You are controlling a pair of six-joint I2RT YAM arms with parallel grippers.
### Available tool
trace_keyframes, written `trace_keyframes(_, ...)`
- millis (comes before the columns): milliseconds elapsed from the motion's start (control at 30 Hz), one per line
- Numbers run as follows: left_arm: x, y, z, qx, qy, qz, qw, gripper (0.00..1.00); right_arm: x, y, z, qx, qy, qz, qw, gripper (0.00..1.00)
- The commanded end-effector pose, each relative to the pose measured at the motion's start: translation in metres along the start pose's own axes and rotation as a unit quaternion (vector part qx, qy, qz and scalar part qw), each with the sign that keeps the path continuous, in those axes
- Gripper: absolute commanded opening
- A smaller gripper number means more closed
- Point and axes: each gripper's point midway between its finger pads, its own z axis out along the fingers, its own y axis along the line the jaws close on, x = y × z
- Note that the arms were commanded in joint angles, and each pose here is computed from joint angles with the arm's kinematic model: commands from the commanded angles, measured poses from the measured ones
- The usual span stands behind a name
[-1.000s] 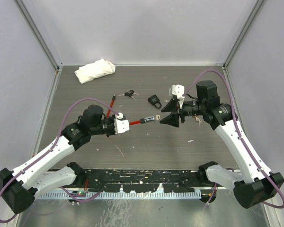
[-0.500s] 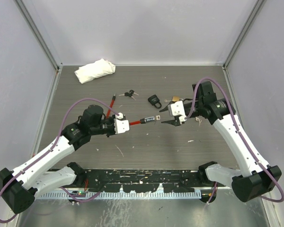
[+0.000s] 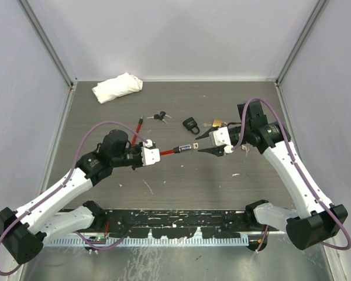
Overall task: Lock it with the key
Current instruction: Adjust the key in the lock.
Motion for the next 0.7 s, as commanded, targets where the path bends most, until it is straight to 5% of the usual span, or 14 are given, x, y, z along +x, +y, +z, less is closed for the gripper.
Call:
trace_keyframes(0,-0.026,0.016,-0.001,-0.022,-0.046,0.018,0.999,0.0,-0.011,-0.004,0.004,0.0,-0.027,-0.017,1.0,0.47)
trace_keyframes(300,-0.026,0.015,-0.001,-0.021,-0.046,0.017,0.999,0.0,-0.003,0.004,0.014,-0.013,-0.021,-0.003,1.0,0.46)
trace_keyframes(667,-0.026,0.015,-0.001,-0.02,-0.047,0.017,0.999,0.0,0.001,0.004,0.013,-0.006,-0.011,0.01,1.0,0.33)
